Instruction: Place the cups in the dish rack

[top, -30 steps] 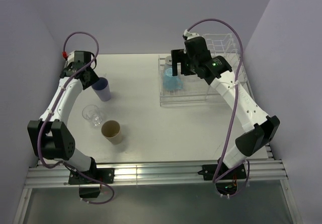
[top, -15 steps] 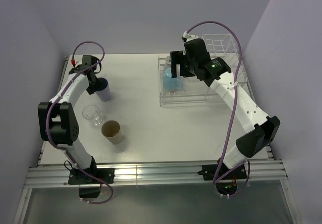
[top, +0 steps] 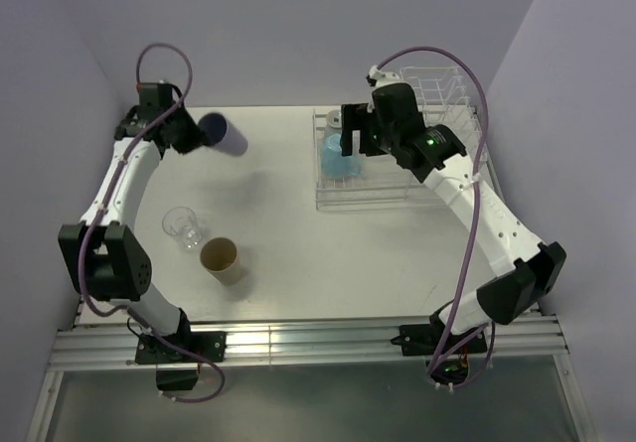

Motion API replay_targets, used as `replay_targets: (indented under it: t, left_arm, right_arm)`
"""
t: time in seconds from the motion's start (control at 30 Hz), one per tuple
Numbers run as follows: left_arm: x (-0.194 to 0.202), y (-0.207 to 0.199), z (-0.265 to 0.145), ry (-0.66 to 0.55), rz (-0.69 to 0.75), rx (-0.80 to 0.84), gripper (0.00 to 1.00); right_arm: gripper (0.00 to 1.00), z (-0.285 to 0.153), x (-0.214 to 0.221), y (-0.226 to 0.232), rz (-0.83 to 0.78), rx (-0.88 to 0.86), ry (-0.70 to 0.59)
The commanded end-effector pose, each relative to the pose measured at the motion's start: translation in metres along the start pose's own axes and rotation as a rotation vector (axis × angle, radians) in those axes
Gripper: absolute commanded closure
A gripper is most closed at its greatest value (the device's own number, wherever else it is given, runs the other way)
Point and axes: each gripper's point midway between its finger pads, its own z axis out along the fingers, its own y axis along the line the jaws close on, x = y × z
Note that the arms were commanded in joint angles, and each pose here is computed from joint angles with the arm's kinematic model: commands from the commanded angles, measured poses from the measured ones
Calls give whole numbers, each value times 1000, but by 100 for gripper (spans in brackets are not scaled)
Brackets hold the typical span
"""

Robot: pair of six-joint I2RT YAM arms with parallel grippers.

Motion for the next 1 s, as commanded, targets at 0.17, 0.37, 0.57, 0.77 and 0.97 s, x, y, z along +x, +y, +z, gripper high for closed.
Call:
replay_targets:
  t: [0.17, 0.37, 0.57, 0.77, 0.97]
  left_arm:
    - [-5, -172, -207, -10, 118, 1047, 100]
    - [51, -184, -248, 137, 188, 1330, 100]
    - [70, -191, -265, 179, 225, 1433, 100]
    - [82, -205, -274, 210, 261, 1494, 100]
    - [95, -215, -271, 246, 265, 1516, 100]
  right_arm:
    - [4, -79, -51, 51, 112, -375, -334]
    - [2, -129, -62, 88, 187, -740, -467]
    - [1, -161, -63, 107, 216, -983, -513]
    - [0, -163, -55, 118, 224, -1089, -478]
    - [0, -175, -59, 126, 229, -1185, -490]
